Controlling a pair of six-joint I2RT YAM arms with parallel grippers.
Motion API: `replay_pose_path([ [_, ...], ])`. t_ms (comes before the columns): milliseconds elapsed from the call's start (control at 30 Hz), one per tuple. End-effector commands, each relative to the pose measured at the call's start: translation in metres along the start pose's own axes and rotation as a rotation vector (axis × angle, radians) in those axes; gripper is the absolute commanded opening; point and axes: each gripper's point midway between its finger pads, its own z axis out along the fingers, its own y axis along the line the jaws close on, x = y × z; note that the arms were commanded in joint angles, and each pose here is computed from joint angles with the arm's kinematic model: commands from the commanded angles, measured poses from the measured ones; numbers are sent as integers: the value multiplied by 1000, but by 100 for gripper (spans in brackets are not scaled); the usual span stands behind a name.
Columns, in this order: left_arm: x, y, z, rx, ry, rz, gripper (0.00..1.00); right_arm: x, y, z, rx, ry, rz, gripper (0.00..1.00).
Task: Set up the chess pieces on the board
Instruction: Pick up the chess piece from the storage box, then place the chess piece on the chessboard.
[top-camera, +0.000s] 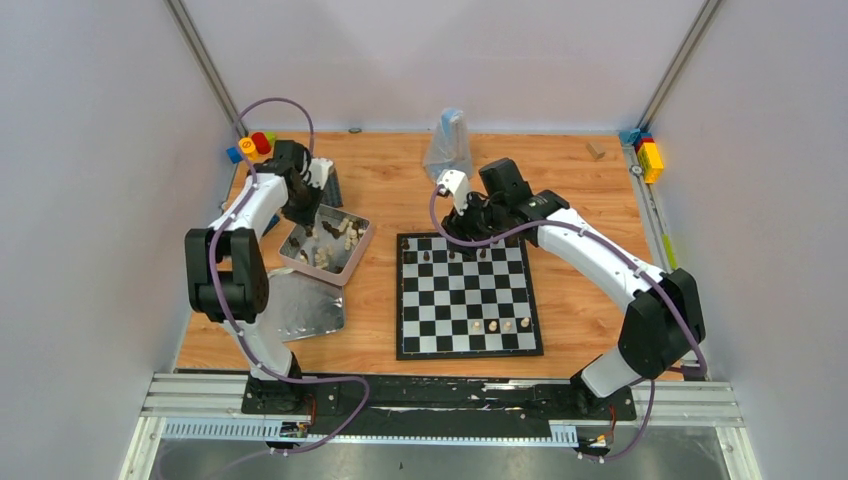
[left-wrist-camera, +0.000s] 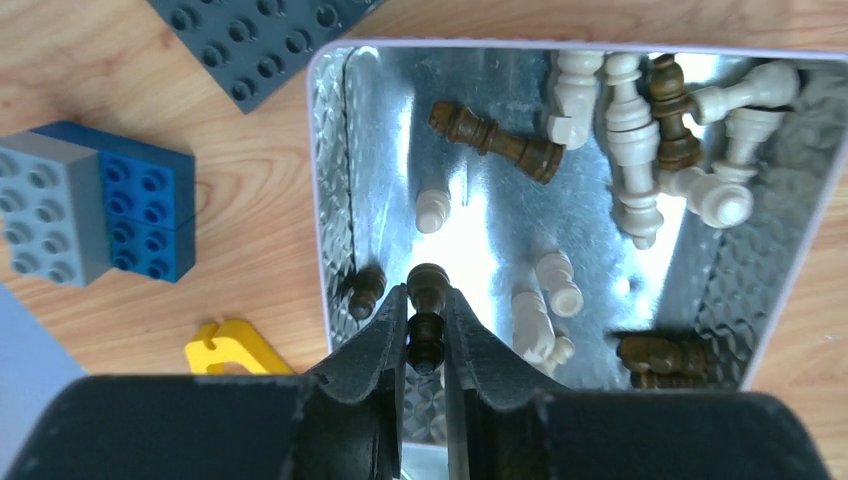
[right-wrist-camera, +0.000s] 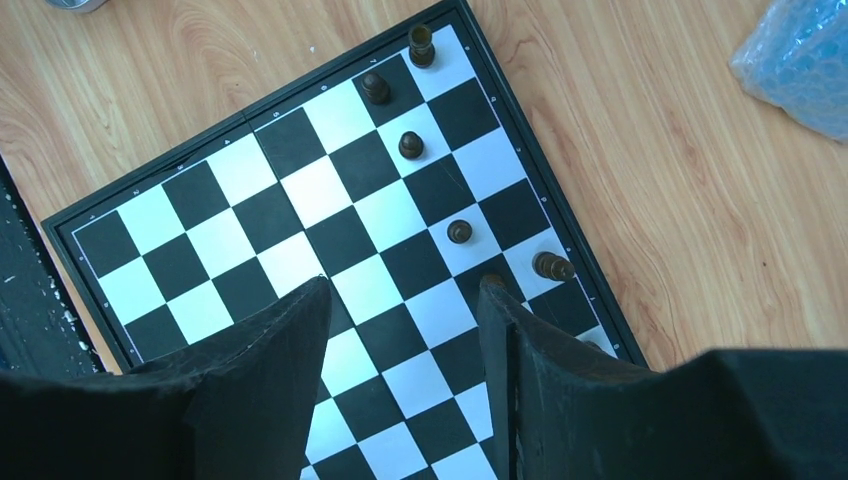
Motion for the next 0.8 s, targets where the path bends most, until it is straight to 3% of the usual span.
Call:
replay_pose_path([
  [0, -37, 5, -54, -12, -154, 3, 9, -20, -8, -18, 34, -90, -9, 56],
  [367, -87, -47, -103, 144, -249, 79, 10, -17, -58, -61, 188, -160, 77, 56],
  [600, -128, -128, -116, 232, -255, 249, 11, -4, -98, -96, 315, -200, 166, 56],
  [767, -140, -194, -99, 313, -208, 350, 11, 8, -121, -125, 396, -237, 226, 56],
])
